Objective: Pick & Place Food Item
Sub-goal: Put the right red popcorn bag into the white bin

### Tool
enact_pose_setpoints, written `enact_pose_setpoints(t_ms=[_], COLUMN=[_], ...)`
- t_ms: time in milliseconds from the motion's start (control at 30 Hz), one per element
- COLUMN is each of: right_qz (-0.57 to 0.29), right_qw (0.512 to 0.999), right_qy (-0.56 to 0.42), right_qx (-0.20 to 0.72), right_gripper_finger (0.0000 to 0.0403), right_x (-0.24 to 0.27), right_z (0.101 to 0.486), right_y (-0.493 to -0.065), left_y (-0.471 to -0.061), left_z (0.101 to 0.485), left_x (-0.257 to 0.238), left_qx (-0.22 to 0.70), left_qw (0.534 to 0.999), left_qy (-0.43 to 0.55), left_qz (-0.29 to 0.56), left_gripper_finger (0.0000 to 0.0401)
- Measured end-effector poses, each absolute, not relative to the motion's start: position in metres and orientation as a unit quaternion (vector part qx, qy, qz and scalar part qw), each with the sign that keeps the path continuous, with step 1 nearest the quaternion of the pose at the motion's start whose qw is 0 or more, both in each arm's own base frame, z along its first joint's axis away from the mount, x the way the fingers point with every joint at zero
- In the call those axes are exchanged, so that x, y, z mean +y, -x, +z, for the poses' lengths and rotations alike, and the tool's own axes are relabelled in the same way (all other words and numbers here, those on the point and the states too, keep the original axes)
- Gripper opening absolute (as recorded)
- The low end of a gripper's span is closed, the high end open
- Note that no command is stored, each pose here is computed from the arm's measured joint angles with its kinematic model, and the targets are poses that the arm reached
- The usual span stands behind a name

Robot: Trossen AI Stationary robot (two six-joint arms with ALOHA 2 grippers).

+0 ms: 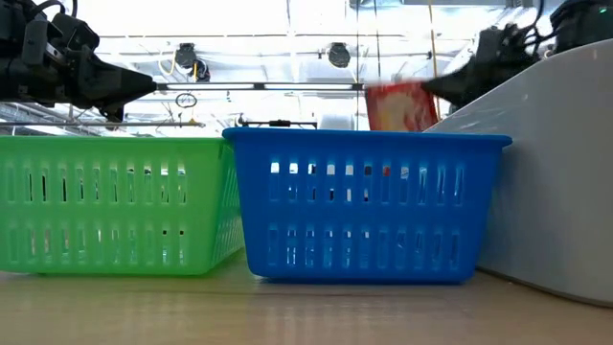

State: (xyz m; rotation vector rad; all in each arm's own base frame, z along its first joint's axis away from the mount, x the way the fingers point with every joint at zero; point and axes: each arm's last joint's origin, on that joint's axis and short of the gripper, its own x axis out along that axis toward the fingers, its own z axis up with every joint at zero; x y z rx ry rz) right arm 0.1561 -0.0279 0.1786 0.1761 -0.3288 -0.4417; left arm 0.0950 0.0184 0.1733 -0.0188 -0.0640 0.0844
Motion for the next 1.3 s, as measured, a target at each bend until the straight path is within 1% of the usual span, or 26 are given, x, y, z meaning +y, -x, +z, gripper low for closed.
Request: enact_pose_setpoints(t_ms=[133,300,367,433,567,667,767,867,967,1200,1300], right_qz=[-0.171,-0.137,-0.133,-0.147,-0.186,-0.213,-0.210,-0.190,-0.157,-0.072,-0.063], right_qw=[0.963,0.973,0.975,0.975,0.979,0.976,0.977,0.980,0.984,0.977,0.969], right_qy=[-0.094,-0.090,-0.079,-0.065,-0.020,-0.005,0.000,-0.039,-0.079,-0.198,-0.240], right_qx=[-0.186,-0.162,-0.157,-0.152,-0.081,-0.045,-0.025,-0.033,-0.042,-0.020,-0.004], right_gripper_finger=[0.0000,0.0000,0.0000,0.0000,0.0000,0.0000,0.0000,0.0000,0.0000,0.0000,0.0000], right_x=[-0.015,0.002,0.012,0.021,0.043,0.062,0.081,0.097,0.112,0.143,0.157], right_z=[0.184,0.183,0.191,0.202,0.220,0.245,0.264,0.279,0.284,0.276,0.265], right_y=[-0.156,-0.159,-0.168,-0.175,-0.189,-0.196,-0.197,-0.194,-0.186,-0.166,-0.165], left_y=[-0.095,-0.095,-0.095,-0.095,-0.095,-0.095,-0.095,-0.095,-0.095,-0.095,-0.095], left_z=[0.173,0.173,0.173,0.173,0.173,0.173,0.173,0.173,0.173,0.173,0.173], left_x=[0.018,0.018,0.018,0.018,0.018,0.018,0.018,0.018,0.018,0.018,0.018], left_qx=[-0.032,-0.032,-0.032,-0.032,-0.032,-0.032,-0.032,-0.032,-0.032,-0.032,-0.032], left_qw=[0.999,0.999,0.999,0.999,0.999,0.999,0.999,0.999,0.999,0.999,0.999], left_qy=[0.009,0.009,0.009,0.009,0.009,0.009,0.009,0.009,0.009,0.009,0.009], left_qz=[0.042,0.042,0.042,0.042,0.042,0.042,0.042,0.042,0.042,0.042,0.042], left_gripper_finger=[0.0074,0.0074,0.0074,0.0074,0.0074,0.0074,0.0074,0.0074,0.0074,0.0074,0.0074])
